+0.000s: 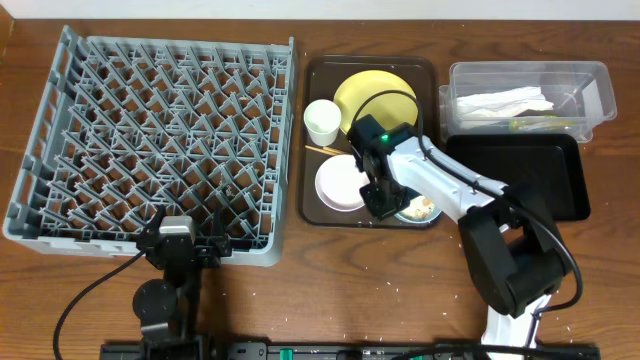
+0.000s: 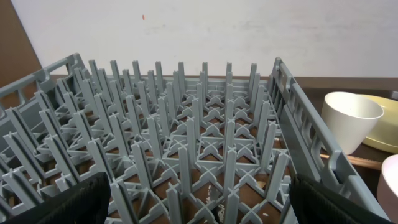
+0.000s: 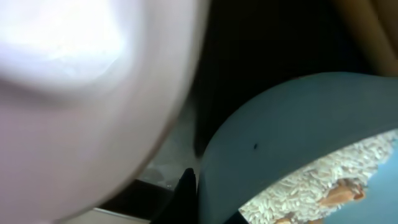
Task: Sort waste into correct bins and load items into the dishwasher
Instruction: 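Grasp the light-blue bowl rim with the right gripper, then tip the light-blue bowl over the black tray to dump food scraps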
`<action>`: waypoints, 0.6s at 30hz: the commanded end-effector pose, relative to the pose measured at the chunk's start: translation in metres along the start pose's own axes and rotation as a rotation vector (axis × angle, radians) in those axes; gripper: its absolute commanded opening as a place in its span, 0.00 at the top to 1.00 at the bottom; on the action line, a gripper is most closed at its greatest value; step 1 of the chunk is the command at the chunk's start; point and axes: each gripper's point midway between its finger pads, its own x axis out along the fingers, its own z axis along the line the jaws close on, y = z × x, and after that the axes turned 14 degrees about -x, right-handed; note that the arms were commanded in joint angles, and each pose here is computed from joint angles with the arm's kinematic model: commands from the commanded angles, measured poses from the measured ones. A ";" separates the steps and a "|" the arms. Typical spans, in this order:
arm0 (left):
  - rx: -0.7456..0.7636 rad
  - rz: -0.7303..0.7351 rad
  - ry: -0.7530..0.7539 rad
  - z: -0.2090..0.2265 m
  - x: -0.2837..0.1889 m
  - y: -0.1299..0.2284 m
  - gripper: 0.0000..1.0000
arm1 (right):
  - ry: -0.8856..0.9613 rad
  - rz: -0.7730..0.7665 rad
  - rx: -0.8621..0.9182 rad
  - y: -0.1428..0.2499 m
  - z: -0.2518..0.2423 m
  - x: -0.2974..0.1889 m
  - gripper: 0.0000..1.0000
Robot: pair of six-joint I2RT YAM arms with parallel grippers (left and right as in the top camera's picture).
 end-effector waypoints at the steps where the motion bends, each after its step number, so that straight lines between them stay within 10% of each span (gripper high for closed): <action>1: 0.007 0.036 -0.003 0.003 0.002 0.015 0.08 | -0.003 -0.017 -0.009 -0.004 0.003 -0.002 0.99; 18: 0.007 0.036 -0.003 0.003 0.002 0.015 0.08 | -0.228 -0.467 0.153 0.014 -0.041 -0.146 0.99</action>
